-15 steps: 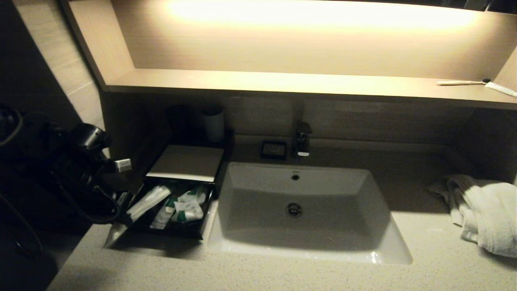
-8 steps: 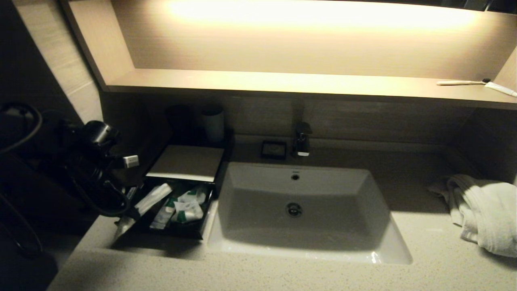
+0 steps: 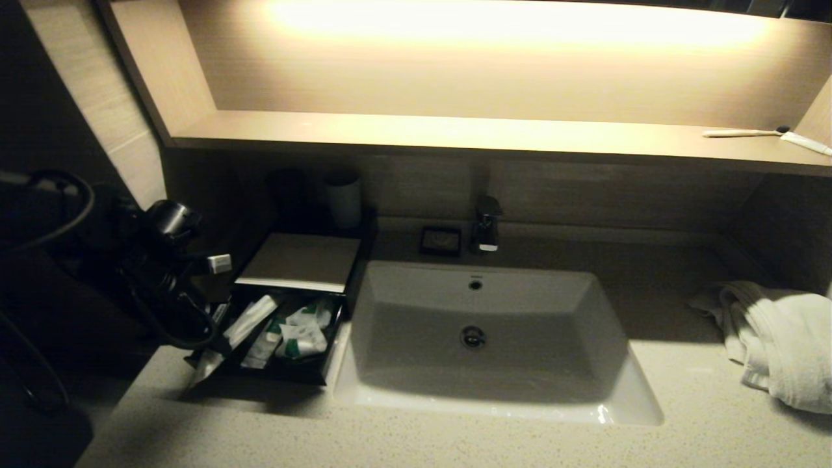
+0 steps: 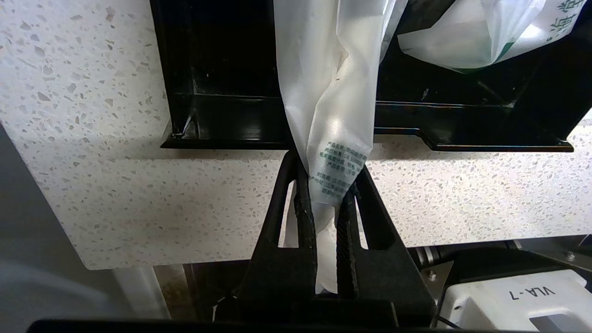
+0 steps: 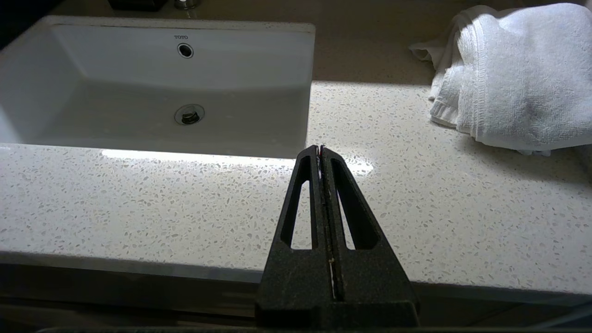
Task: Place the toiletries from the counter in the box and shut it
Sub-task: Place the bathroom toiletry into the drawer
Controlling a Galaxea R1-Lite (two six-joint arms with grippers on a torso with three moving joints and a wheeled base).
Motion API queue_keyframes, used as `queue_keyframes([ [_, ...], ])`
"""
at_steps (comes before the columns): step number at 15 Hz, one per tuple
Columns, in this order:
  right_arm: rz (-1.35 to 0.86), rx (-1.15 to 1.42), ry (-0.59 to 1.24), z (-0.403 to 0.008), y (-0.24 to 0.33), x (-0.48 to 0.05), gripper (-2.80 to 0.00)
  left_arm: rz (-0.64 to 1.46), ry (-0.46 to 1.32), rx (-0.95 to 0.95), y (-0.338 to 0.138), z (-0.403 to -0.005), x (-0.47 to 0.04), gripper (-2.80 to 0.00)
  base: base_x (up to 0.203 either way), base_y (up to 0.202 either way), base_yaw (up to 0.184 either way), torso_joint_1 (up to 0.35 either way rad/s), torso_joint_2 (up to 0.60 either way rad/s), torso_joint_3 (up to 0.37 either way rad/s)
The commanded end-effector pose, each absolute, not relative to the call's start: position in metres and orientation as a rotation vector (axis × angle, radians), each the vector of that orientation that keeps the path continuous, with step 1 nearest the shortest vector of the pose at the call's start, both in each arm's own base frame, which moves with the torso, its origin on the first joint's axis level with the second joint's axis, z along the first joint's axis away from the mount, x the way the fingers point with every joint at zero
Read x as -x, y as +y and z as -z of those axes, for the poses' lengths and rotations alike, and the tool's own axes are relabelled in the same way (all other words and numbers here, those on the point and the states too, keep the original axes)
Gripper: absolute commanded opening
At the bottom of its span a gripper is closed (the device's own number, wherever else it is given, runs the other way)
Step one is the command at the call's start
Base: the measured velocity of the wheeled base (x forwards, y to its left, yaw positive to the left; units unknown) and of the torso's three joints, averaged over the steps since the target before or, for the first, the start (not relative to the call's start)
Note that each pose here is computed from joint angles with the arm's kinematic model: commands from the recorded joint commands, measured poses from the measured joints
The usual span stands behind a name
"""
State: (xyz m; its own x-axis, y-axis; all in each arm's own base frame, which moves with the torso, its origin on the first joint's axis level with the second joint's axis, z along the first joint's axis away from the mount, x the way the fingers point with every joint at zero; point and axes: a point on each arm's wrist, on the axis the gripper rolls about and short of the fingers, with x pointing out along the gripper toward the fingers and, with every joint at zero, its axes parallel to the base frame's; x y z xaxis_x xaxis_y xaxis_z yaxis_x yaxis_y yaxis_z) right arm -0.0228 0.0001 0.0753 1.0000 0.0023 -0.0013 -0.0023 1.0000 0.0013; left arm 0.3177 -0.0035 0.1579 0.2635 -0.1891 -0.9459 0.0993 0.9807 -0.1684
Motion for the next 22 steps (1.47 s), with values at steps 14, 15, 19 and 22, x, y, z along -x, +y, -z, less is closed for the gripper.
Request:
queue_keyframes([
  [14,-0.003,-0.002,0.002,-0.075,0.0,0.023,-2.8,0.201,1.298,0.081,-0.006,-0.149,-0.338,-2.8,0.0,0.0,0.0,0.0,0.0,0.0],
  [15,-0.003,-0.002,0.002,-0.075,0.0,0.023,-2.8,0.199,1.298,0.083,-0.006,-0.148,-0.341,-2.8,0.0,0.0,0.0,0.0,0.0,0.0],
  [19,-0.003,-0.002,0.002,-0.075,0.0,0.023,-2.8,0.209,1.308,0.078,-0.011,-0.143,-0.345,-2.8,0.0,0.0,0.0,0.0,0.0,0.0],
  [22,-0.003,-0.002,0.002,-0.075,0.0,0.023,-2.8,0.209,1.316,0.076,-0.011,-0.138,-0.347,-2.8,0.0,0.0,0.0,0.0,0.0,0.0],
])
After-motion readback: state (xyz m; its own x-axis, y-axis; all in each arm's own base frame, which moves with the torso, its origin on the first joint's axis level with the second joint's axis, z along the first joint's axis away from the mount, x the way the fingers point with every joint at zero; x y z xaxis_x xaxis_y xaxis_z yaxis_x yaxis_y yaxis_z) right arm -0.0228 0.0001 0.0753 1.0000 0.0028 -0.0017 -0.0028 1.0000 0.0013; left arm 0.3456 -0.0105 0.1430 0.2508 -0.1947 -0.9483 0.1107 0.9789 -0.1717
